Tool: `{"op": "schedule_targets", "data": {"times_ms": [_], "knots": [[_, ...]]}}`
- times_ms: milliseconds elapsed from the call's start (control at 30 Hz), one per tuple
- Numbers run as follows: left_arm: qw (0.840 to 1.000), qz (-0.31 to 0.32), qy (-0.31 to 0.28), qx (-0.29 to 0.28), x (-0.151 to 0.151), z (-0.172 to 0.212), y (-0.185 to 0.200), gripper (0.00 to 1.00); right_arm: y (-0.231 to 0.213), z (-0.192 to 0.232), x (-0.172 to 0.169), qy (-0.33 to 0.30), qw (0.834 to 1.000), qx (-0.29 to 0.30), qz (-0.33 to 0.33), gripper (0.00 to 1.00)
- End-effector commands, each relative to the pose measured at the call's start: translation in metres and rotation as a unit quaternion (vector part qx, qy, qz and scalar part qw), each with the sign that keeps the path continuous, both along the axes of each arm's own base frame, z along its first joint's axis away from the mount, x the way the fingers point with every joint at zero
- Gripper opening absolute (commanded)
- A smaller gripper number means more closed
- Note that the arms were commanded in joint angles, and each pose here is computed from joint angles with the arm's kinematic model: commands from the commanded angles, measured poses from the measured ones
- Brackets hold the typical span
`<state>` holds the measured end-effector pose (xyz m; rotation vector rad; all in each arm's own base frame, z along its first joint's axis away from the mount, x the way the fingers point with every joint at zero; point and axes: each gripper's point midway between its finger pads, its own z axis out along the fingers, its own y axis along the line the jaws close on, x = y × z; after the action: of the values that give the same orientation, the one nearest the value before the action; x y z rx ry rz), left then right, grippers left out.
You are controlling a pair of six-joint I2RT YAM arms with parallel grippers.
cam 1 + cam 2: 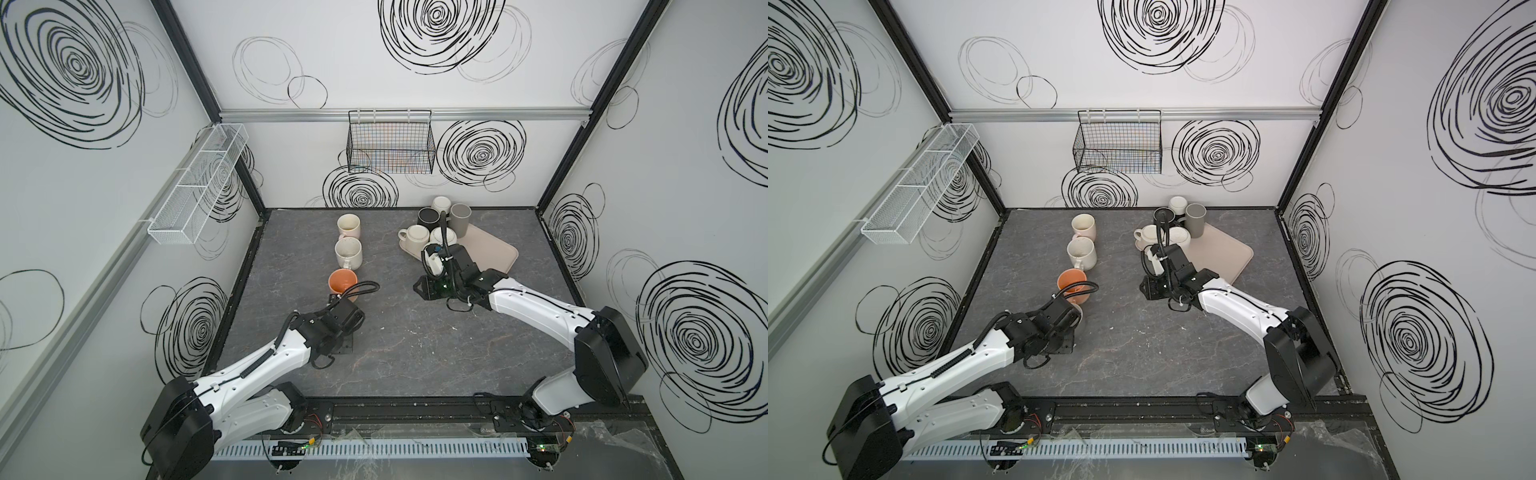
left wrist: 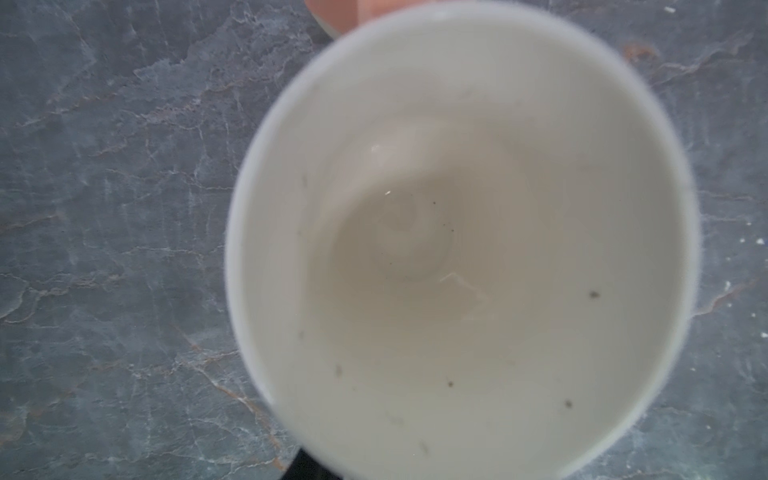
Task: Turn the mug right side up
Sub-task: 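Lower the grey mug beside the orange mug while the right gripper moves over the tray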
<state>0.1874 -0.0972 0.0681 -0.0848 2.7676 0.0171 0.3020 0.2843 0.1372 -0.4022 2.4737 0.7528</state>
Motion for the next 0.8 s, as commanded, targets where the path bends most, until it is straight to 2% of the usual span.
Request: {"op": "schedule_targets", "data": {"times_ms": [0,300,533,767], "knots": [[1.0,0.008,-0.014,0.005,0.005,0.005,0.001,0.37,-0.01,0.004,-0.003,-0.007,1.0,-0.008,-0.005,0.4],[1.0,0.012,-0.02,-0.007,0.006,0.015,-0.002,0.45,-0.027,0.015,-0.001,-0.018,0.999,-0.021,-0.029,0.4],[0.999,0.01,-0.042,-0.023,0.009,0.048,-0.005,0.6,-0.045,0.025,-0.001,-0.03,0.998,-0.016,-0.045,0.41],[0.995,0.015,-0.086,-0.044,0.004,0.093,0.003,0.61,-0.061,0.041,-0.008,-0.041,0.997,-0.023,-0.064,0.42]]}}
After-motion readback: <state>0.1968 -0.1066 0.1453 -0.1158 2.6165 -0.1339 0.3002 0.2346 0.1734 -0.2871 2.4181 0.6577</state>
